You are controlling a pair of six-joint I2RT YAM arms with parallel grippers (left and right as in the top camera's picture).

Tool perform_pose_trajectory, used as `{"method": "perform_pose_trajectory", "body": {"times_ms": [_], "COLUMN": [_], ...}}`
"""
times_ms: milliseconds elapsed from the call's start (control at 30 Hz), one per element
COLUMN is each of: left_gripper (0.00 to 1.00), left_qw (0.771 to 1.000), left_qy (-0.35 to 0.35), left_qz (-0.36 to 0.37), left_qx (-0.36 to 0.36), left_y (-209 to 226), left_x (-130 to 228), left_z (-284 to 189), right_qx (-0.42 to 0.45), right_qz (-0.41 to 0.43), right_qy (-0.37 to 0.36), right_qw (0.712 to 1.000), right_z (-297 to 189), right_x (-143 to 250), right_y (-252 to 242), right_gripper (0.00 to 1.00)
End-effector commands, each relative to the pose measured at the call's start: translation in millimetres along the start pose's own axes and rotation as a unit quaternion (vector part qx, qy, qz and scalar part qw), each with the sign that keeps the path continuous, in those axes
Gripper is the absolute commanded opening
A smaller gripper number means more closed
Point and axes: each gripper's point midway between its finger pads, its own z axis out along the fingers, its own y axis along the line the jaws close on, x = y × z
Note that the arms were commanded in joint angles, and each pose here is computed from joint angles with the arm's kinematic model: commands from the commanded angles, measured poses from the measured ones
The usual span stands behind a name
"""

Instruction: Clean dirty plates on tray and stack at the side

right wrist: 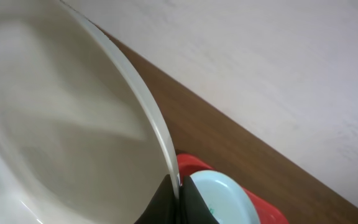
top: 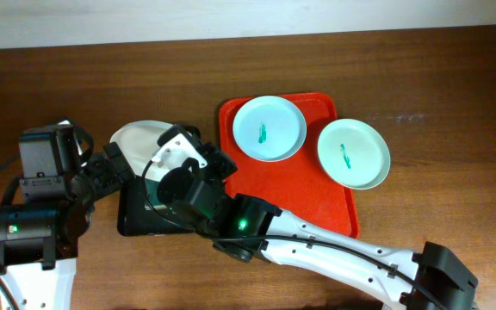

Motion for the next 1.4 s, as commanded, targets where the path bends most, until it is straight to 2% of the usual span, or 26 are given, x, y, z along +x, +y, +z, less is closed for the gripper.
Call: {"method": "perform_pose_trajectory", "body": {"times_ms": [0, 933, 1133, 1200, 1300, 1367], "left_gripper": [0.99, 0.99, 0.99, 0.99, 0.99, 1.00], "left_qw": [1.000, 1.000, 1.000, 1.000, 1.000, 1.000], "left_qy": [-0.010, -0.009, -0.009, -0.009, -0.009, -0.009], "left_qz": [-0.002, -0.002, -0.002, -0.002, -0.002, -0.002], "left_qx": [-0.006, -0.006, -0.006, -0.006, -0.006, -0.006], "left_y": [3, 3, 3, 3, 3, 3], "left_x": [-4, -4, -4, -4, -4, -4], "left_z": [-4, -4, -4, -4, -4, -4], "right_qx": [0.021, 0.020, 0.029, 0.030, -0.069, -0.146], "right_qz": [0.009, 0.018, 0.060, 0.106, 0.177, 0.219], "right_qy": [-0.016, -0.007, 0.041, 0.070, 0.149, 0.213], "right_qw": [1.000, 1.000, 0.997, 0.991, 0.970, 0.941], "right_z": [-10, -9, -5, -2, 0, -3], "right_x": [-15, -10, 17, 34, 64, 83], "right_y": [-12, -12, -19, -22, 5, 22], "right_gripper": [0.04, 0.04, 0.04, 0.04, 0.04, 0.04]}}
